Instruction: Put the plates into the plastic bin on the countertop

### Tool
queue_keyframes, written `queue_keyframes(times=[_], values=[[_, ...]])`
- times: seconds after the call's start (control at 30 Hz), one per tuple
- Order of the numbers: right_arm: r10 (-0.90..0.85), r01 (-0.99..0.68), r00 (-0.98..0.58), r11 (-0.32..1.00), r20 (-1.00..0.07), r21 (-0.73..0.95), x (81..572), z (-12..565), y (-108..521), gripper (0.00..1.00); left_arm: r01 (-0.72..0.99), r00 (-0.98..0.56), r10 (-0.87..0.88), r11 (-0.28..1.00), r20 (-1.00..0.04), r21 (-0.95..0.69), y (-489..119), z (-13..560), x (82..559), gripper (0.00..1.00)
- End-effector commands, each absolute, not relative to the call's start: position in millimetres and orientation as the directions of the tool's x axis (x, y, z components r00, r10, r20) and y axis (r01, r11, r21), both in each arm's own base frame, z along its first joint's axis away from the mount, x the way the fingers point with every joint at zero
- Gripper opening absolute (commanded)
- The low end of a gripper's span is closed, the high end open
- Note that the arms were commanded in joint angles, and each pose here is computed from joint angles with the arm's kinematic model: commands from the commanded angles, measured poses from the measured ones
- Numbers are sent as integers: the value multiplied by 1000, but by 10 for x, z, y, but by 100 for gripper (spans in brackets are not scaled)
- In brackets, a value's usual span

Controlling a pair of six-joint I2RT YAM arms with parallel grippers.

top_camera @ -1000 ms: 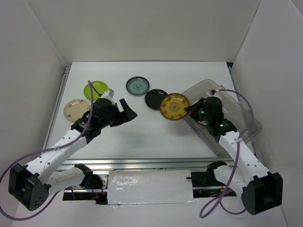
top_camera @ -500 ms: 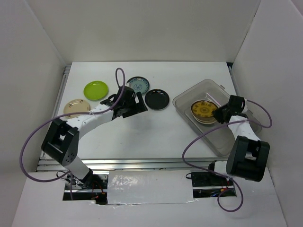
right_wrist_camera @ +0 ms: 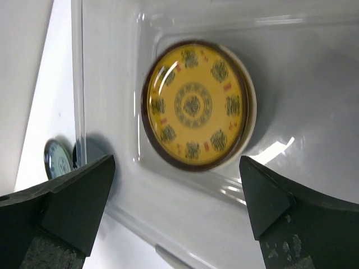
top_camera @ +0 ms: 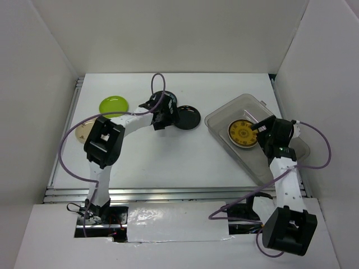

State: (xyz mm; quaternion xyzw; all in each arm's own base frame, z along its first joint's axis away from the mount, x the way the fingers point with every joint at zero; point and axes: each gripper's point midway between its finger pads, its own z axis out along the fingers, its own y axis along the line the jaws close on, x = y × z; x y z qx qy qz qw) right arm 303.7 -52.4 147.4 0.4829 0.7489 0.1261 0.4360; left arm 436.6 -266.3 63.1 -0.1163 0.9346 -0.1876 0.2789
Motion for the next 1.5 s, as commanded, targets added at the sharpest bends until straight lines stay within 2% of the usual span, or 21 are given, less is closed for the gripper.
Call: queue_keyframes(times=[0.0, 0.07, 0.17, 0.23, 0.27, 0.37, 0.4, 0.47, 0.5, 0.6, 0.7, 0.73, 0.77, 0.8, 0.83, 0.87, 0.93, 1.03, 1.3, 1.4, 1.47], values=[[824, 619, -187, 521, -534, 587, 2860, 1412, -433, 100, -155, -836, -322, 915, -444, -373, -2650, 423, 4399, 99], [809, 571, -204, 555, -550, 604, 2832, 1508, -355, 100, -172, -838, -327, 918, -437, -357, -2642, 295, 4412, 99], [790, 445, -255, 608, -557, 658, 2786, 1686, -105, 100, -185, -834, -343, 912, -431, -367, -2667, 174, 4443, 91], [776, 393, -273, 629, -569, 670, 2737, 1760, -9, 100, -194, -831, -353, 908, -429, -371, -2683, 142, 4470, 75], [768, 367, -262, 639, -584, 676, 2694, 1839, 10, 100, -208, -831, -361, 907, -422, -367, -2669, 93, 4456, 62], [759, 332, -244, 650, -603, 684, 2620, 1971, 38, 100, -217, -826, -376, 900, -420, -379, -2690, 69, 4451, 51], [755, 327, -246, 654, -607, 682, 2610, 1989, 42, 100, -224, -824, -381, 898, -419, -378, -2682, 59, 4444, 42], [752, 312, -245, 659, -613, 684, 2582, 2053, 58, 100, -226, -819, -387, 896, -425, -382, -2684, 80, 4451, 31], [748, 301, -251, 664, -615, 685, 2579, 2071, 77, 100, -231, -816, -389, 897, -427, -376, -2671, 68, 4443, 18], [738, 259, -283, 673, -612, 693, 2577, 2079, 162, 100, -229, -802, -391, 899, -451, -373, -2631, 152, 4424, 0], [713, 152, -350, 683, -607, 715, 2593, 2074, 355, 100, -224, -779, -392, 903, -489, -366, -2549, 354, 4320, 0], [700, 110, -389, 681, -599, 724, 2585, 2018, 452, 100, -203, -746, -399, 899, -533, -388, -2554, 652, 4291, 0], [665, -10, -432, 671, -609, 741, 2581, 2128, 647, 100, -195, -746, -386, 906, -543, -377, -2492, 646, 4160, 0], [651, -53, -452, 662, -610, 747, 2577, 2148, 738, 100, -172, -742, -373, 909, -557, -380, -2518, 721, 4055, 0], [638, -87, -465, 657, -614, 749, 2579, 2190, 815, 100, -144, -704, -389, 898, -595, -417, -2506, 1052, 3992, 0], [609, -124, -504, 652, -613, 748, 2570, 2200, 969, 100, -132, -716, -369, 905, -592, -405, -2446, 1006, 3818, 0], [588, -142, -507, 664, -630, 734, 2618, 2273, 1049, 100, -50, -693, -369, 881, -620, -470, -2519, 1370, 3598, 0], [519, -223, -555, 659, -650, 718, 2588, 2325, 1395, 100, 39, -691, -355, 852, -629, -523, -2534, 1601, 3211, 0], [353, -375, -684, 579, -638, 723, 2528, 2115, 2024, 98, 236, -749, -288, 725, -596, -647, -2690, 1881, 2504, 0], [320, -396, -695, 577, -644, 715, 2537, 2059, 2171, 94, 264, -739, -301, 694, -603, -670, -2678, 2012, 2429, 0], [311, -394, -701, 580, -642, 712, 2521, 2026, 2228, 85, 271, -729, -307, 690, -611, -671, -2648, 2094, 2412, 0]])
